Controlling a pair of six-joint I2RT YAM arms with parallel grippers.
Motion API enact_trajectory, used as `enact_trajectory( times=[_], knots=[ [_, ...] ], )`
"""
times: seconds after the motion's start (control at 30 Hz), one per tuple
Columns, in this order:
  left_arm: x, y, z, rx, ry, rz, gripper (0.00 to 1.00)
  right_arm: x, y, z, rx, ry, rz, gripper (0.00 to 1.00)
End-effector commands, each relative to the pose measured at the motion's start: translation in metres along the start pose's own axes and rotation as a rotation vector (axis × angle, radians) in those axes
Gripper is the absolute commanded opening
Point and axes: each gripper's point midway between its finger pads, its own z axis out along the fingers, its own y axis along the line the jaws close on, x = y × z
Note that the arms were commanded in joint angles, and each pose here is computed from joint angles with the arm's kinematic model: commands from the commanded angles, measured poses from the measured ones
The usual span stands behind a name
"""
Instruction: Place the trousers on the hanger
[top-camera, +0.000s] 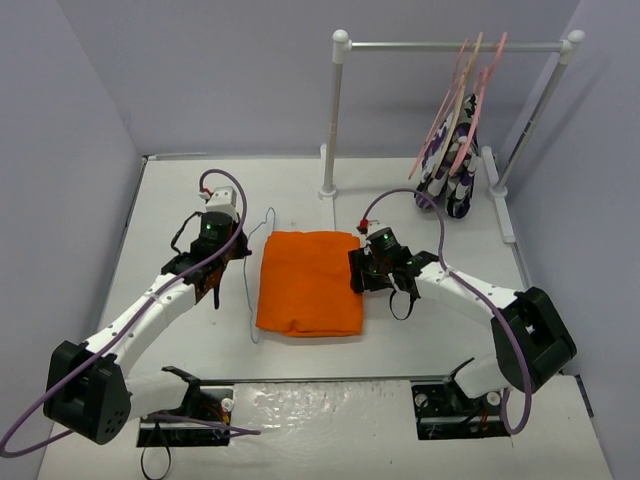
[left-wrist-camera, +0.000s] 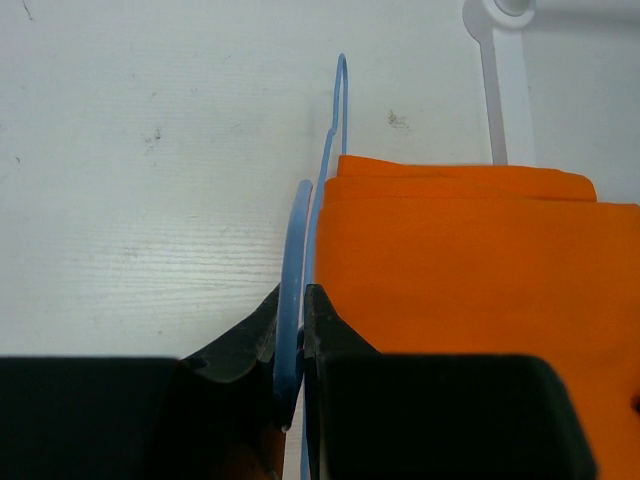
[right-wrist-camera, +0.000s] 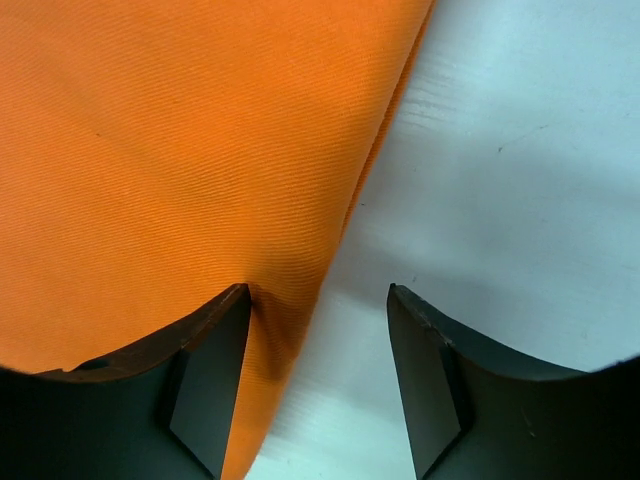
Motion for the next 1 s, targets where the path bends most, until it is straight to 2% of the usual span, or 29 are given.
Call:
enact_trajectory(
  times=[0.0,0.1,0.2,0.43,0.53,0.67,0.87,0.97],
  knots=[
    [-0.026,-0.001,-0.007,0.014,-0.089,0.016,0.00,-0.098,0.032,-0.051,-0.088,-0.259,-0.027,0.50],
    [-0.023,-0.001,-0.006,0.020,-0.084,0.018,0.00,-0.117,0.049,-0.051,-0.157,-0.277,-0.044,0.39],
    [-0.024,-0.001,-0.007,0.018,-0.086,0.019,0.00,-0.128,0.058,-0.036,-0.198,-0.305,-0.044,0.23],
    [-0.036,-0.003,-0.015,0.028,-0.114,0.018,0.00,-0.075,0.026,0.027,-0.176,-0.232,0.047,0.13],
    [-0.046,-0.007,-0.021,0.046,-0.134,0.025,0.00,-0.048,0.013,0.041,-0.142,-0.189,0.063,0.12],
    [-0.062,-0.015,-0.027,0.072,-0.158,0.029,0.00,-0.055,0.012,0.030,-0.133,-0.205,0.031,0.11],
    [-0.092,-0.031,-0.041,0.102,-0.161,-0.004,0.00,-0.109,0.039,-0.034,-0.166,-0.347,-0.050,0.17],
    [-0.124,-0.046,-0.061,0.121,-0.250,-0.006,0.00,-0.132,0.067,-0.076,-0.188,-0.434,-0.093,0.21]
  ],
)
